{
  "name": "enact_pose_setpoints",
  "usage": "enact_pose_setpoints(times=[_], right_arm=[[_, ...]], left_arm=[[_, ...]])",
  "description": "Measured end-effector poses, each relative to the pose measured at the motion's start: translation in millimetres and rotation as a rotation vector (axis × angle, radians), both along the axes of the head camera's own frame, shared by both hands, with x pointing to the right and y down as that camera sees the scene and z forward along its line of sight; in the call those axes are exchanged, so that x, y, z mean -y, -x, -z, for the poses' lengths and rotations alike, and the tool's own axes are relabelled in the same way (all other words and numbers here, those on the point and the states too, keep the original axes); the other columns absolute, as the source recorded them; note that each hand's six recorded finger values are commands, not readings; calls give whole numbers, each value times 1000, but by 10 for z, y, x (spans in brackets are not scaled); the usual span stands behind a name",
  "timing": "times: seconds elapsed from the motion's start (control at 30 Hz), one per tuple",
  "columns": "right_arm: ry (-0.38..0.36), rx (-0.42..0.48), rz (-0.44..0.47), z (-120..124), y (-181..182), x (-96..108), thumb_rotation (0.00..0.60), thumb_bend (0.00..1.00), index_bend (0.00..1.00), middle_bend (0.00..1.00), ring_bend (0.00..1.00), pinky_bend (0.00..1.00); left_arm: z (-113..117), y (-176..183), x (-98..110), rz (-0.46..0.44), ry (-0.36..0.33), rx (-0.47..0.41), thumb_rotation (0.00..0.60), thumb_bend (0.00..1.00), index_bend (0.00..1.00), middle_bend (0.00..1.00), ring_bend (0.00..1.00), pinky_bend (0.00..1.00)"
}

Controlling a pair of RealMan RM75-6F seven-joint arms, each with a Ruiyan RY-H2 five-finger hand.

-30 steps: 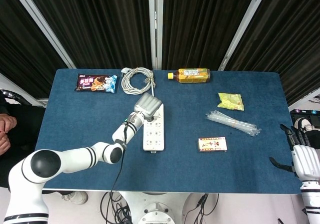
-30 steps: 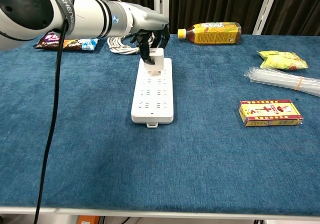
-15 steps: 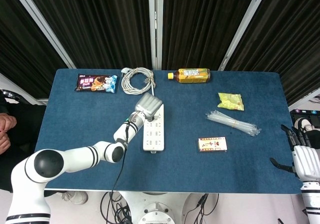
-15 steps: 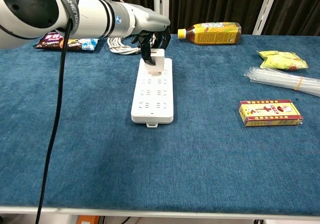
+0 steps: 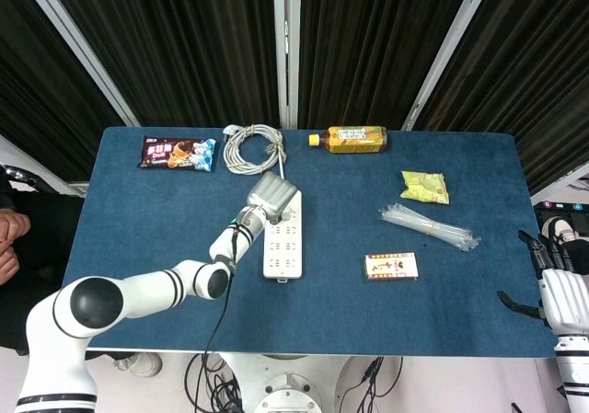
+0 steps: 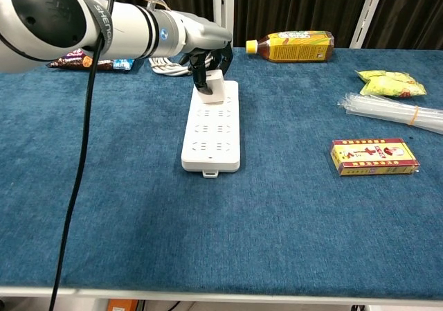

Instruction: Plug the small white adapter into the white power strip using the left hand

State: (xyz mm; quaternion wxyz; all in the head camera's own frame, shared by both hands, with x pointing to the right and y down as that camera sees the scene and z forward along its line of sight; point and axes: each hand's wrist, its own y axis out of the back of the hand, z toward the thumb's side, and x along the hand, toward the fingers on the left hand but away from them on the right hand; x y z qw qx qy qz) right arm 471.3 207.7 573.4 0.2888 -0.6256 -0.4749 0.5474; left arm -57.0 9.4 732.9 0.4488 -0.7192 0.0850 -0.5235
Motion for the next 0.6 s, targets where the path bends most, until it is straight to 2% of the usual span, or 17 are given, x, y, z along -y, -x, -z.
enact_pose_setpoints(times=[0.43, 0.5, 0.6], right_arm=[[-2, -2, -8, 11, -27, -8, 600, 77, 0, 127, 0, 0], [-3, -2, -8, 13, -31, -8, 600, 77, 0, 127, 0, 0], [-3, 0, -8, 11, -30, -8, 600, 77, 0, 127, 0, 0]], left_arm=[[-25, -79, -15, -28, -24, 25, 600, 522, 683, 792, 662, 640], [-20, -69, -10, -26, -26, 26, 600, 515, 638, 749, 642, 630], [5, -60, -8, -24, -29, 23, 600, 483, 529, 630, 569, 619]])
